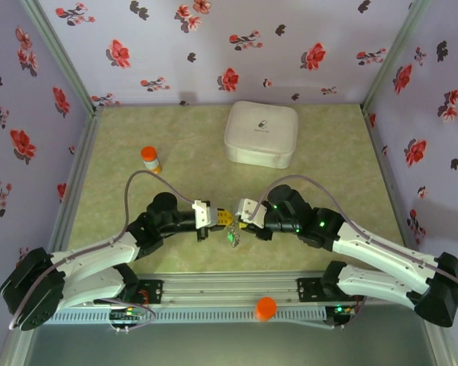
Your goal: Put the keys on the keyring
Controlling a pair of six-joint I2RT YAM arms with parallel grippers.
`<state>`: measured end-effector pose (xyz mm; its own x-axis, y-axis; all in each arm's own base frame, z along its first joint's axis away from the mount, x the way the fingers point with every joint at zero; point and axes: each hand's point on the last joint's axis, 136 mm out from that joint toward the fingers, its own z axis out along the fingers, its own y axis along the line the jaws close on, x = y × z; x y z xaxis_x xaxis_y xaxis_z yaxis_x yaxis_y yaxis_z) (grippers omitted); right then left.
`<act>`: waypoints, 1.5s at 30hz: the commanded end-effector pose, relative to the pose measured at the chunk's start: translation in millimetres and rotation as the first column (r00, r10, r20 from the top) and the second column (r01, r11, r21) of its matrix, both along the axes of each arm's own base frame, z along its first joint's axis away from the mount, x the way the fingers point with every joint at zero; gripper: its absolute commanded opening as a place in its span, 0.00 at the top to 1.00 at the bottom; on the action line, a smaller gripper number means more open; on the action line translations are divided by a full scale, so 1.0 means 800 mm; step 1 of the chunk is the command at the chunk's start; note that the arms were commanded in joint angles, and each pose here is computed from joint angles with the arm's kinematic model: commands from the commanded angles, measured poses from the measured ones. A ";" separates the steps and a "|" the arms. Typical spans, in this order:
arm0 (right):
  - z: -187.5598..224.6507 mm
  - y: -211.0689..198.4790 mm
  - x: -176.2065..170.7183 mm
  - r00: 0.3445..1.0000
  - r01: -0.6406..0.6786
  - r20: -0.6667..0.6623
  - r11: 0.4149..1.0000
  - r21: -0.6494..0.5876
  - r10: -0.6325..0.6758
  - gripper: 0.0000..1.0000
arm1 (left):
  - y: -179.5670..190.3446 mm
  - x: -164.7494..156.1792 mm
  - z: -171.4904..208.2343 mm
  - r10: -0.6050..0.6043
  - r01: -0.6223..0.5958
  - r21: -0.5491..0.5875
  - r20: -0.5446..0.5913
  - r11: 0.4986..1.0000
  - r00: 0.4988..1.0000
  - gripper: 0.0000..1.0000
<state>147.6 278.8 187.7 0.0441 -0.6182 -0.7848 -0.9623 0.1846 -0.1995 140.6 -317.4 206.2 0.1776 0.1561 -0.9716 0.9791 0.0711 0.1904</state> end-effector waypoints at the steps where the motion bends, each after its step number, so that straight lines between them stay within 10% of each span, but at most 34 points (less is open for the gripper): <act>1: 0.011 -0.003 -0.002 1.000 -0.003 0.009 1.000 0.016 0.003 0.76 | -0.001 -0.007 0.013 -0.028 0.029 -0.034 0.028 0.999 0.999 1.00; 30: 0.014 0.005 -0.002 1.000 -0.025 0.002 0.999 0.021 0.025 0.95 | -0.002 -0.012 0.014 -0.057 0.057 -0.015 0.030 0.998 0.998 1.00; 36: 0.018 0.001 0.000 1.000 -0.010 0.023 1.000 0.023 0.010 0.62 | -0.002 -0.012 0.014 -0.057 0.058 -0.016 0.032 0.998 0.998 1.00; 45: 0.017 0.006 -0.008 0.998 -0.055 0.017 0.998 0.021 0.054 0.73 | -0.002 -0.012 0.013 -0.061 0.062 -0.014 0.030 0.998 0.998 1.00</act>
